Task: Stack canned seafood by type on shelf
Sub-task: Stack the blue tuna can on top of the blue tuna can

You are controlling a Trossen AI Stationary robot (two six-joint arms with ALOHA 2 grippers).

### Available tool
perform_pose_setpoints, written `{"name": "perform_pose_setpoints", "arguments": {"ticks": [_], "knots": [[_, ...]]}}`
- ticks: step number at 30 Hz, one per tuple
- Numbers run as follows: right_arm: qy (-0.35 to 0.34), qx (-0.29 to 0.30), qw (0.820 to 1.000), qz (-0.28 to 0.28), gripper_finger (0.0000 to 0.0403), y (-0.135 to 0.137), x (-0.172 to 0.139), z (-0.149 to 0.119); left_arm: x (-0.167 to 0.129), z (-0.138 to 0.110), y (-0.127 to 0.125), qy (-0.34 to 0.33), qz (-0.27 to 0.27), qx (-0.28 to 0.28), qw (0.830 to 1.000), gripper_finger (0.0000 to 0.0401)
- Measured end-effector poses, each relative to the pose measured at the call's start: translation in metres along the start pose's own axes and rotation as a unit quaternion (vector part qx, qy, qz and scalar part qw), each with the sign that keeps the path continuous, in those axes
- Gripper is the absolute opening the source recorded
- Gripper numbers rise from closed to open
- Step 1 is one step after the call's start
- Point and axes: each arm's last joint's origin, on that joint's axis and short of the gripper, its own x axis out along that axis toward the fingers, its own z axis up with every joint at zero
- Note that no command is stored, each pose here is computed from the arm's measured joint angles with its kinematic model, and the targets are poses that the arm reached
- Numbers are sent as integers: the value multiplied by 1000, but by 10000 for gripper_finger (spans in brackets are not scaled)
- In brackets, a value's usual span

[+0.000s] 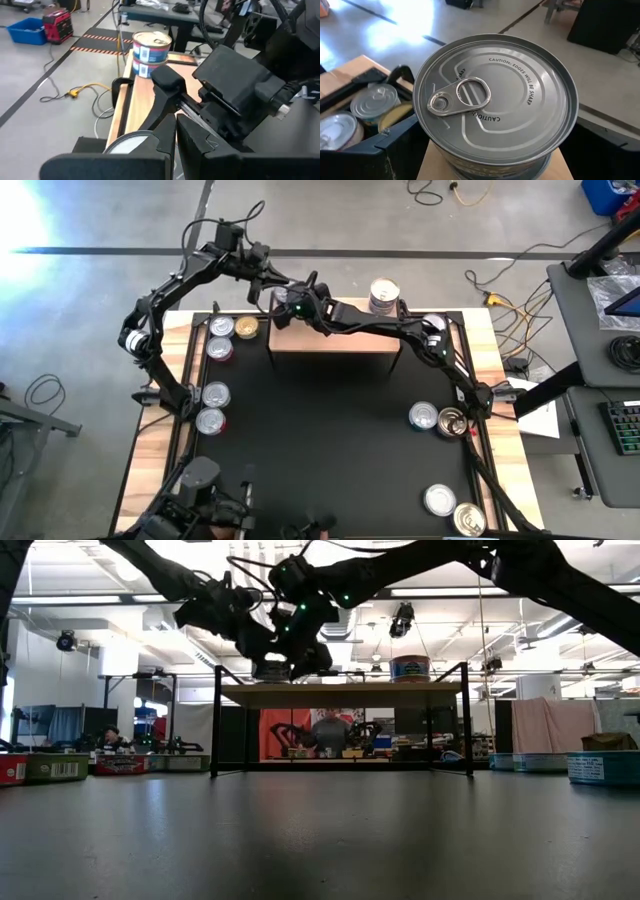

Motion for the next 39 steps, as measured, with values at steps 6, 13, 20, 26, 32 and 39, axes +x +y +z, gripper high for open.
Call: {"name": "perform_pose_setpoints", "arguments": {"ticks": [6,13,20,26,32,39], "knots": [[10,0,1000,-3,368,-1,4,-9,3,-11,0,8,-1,-3,1000,0],[13,-1,1000,-6,368,-1,5,-13,10,-35,1,27,14,-19,999,0],[15,0,1000,-4,369,-1,5,-13,17,-43,0,69,64,-21,995,0],[20,-2,1000,-1,369,-1,5,-15,16,-43,-1,82,81,-14,993,0],[29,-3,1000,13,369,-1,5,-15,16,-44,-1,90,84,-13,992,0],[26,-10,999,17,369,-3,7,-14,15,-45,-1,93,87,-16,992,0]]}}
